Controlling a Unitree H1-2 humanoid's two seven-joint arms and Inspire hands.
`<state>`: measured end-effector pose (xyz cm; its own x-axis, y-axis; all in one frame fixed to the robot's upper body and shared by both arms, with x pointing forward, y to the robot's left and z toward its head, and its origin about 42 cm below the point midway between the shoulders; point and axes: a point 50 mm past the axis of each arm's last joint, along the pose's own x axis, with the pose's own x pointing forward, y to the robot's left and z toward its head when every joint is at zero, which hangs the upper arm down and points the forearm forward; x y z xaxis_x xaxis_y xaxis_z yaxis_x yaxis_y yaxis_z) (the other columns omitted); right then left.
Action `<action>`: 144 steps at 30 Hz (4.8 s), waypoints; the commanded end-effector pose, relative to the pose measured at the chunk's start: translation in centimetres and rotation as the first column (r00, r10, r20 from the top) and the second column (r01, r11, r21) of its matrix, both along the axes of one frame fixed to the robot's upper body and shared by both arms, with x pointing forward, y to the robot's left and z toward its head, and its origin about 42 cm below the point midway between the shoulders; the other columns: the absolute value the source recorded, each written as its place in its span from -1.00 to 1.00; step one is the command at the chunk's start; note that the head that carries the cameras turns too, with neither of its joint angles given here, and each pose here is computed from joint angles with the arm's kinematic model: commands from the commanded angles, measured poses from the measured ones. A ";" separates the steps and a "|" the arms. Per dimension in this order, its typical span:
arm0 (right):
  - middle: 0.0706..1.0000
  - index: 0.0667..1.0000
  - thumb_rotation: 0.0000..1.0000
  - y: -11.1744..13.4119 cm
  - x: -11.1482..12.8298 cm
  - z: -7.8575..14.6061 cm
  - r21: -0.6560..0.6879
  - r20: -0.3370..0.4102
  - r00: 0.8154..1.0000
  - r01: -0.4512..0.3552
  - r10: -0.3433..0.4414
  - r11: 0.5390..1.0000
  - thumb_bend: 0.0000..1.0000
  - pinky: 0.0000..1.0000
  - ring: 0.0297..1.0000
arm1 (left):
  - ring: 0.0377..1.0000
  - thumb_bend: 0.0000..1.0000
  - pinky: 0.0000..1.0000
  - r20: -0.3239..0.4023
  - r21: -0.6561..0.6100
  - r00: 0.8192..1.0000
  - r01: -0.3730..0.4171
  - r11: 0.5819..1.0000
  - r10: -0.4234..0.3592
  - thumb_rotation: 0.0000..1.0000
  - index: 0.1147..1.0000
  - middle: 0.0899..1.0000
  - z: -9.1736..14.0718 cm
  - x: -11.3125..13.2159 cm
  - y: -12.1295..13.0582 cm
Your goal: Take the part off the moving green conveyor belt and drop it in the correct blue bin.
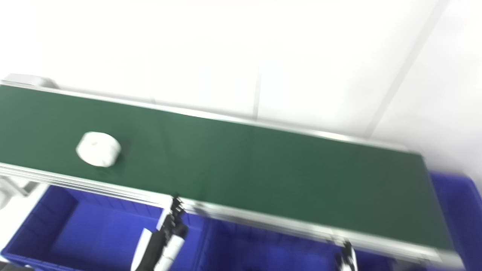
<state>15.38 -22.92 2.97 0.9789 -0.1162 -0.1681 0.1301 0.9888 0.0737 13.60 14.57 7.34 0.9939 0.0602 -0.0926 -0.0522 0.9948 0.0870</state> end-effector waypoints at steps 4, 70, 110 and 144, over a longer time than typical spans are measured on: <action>1.00 1.00 1.00 -0.6 0.7 0.5 0.007 0.079 0.997 0.010 -0.010 1.000 0.26 1.00 1.00 | 0.91 0.28 0.81 0.074 -0.035 0.997 0.013 0.999 -0.010 0.80 0.94 0.96 0.5 0.7 -2.9; 0.98 1.00 1.00 1.8 2.5 -0.6 0.023 0.077 0.996 -0.033 0.032 0.999 0.47 1.00 1.00 | 0.85 0.78 0.95 -0.239 0.919 0.840 0.358 0.167 -0.487 -0.14 0.68 0.78 7.9 25.8 16.9; 0.93 0.95 1.00 2.3 2.2 2.7 0.010 0.104 0.993 -0.049 0.048 0.999 0.62 1.00 0.93 | -0.16 0.04 -0.17 0.057 0.964 0.785 0.116 0.238 -0.617 -1.00 -0.11 -0.15 11.6 21.7 15.4; 0.87 0.87 0.89 4.3 3.6 5.9 0.022 0.102 0.993 -0.059 0.057 0.998 0.49 0.92 0.87 | 0.21 0.72 0.09 -0.301 0.913 0.818 0.396 0.099 -0.490 -0.58 0.16 0.24 8.0 10.0 23.2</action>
